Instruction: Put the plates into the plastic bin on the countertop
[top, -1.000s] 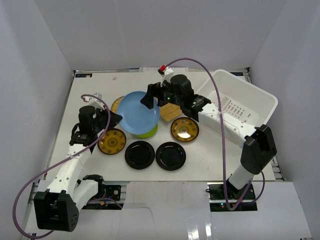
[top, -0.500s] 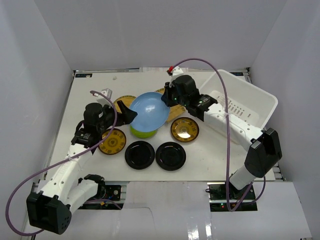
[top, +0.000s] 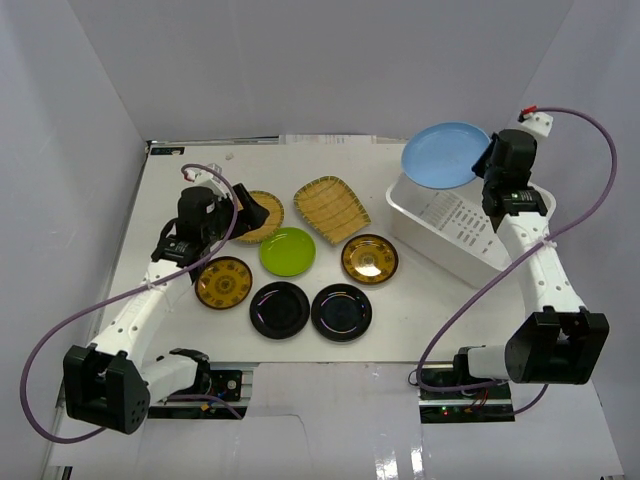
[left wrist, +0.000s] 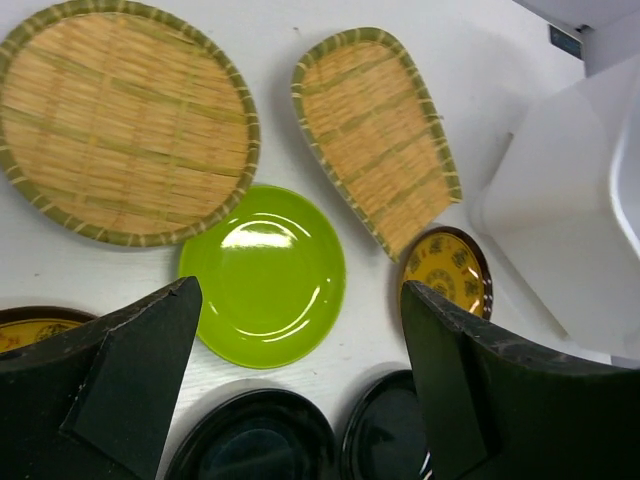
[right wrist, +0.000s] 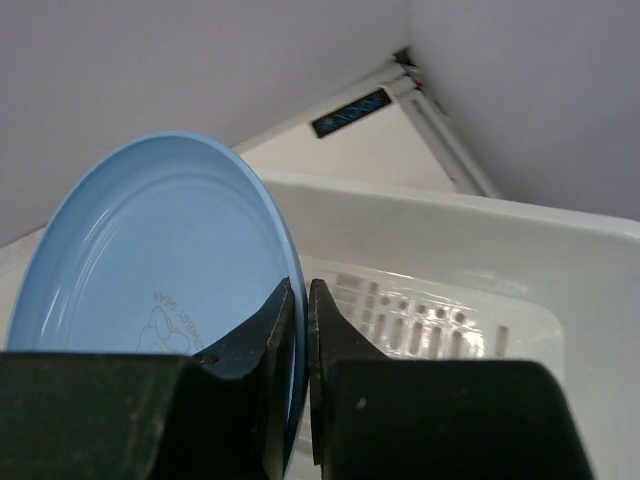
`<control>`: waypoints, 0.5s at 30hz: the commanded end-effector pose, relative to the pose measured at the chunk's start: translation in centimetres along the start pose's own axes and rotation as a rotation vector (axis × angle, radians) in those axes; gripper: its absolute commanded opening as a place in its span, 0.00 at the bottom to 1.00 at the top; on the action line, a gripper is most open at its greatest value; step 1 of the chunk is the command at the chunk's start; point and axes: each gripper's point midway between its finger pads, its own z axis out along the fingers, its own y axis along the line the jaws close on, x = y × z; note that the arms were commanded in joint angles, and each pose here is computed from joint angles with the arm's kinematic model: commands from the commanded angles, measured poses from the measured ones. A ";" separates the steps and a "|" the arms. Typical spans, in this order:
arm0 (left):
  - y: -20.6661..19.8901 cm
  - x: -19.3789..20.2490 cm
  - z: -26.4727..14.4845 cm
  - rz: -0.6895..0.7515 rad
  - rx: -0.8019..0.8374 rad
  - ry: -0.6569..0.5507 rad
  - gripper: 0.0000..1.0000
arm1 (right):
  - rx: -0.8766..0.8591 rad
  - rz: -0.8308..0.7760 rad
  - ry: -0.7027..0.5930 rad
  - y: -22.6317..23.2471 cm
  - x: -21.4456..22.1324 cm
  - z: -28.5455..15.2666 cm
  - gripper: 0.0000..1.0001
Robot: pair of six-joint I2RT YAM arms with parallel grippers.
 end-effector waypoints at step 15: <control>7.7 -2.1 1.2 -0.195 -0.198 -0.030 0.89 | 0.203 0.004 0.247 -7.2 13.9 6.1 0.08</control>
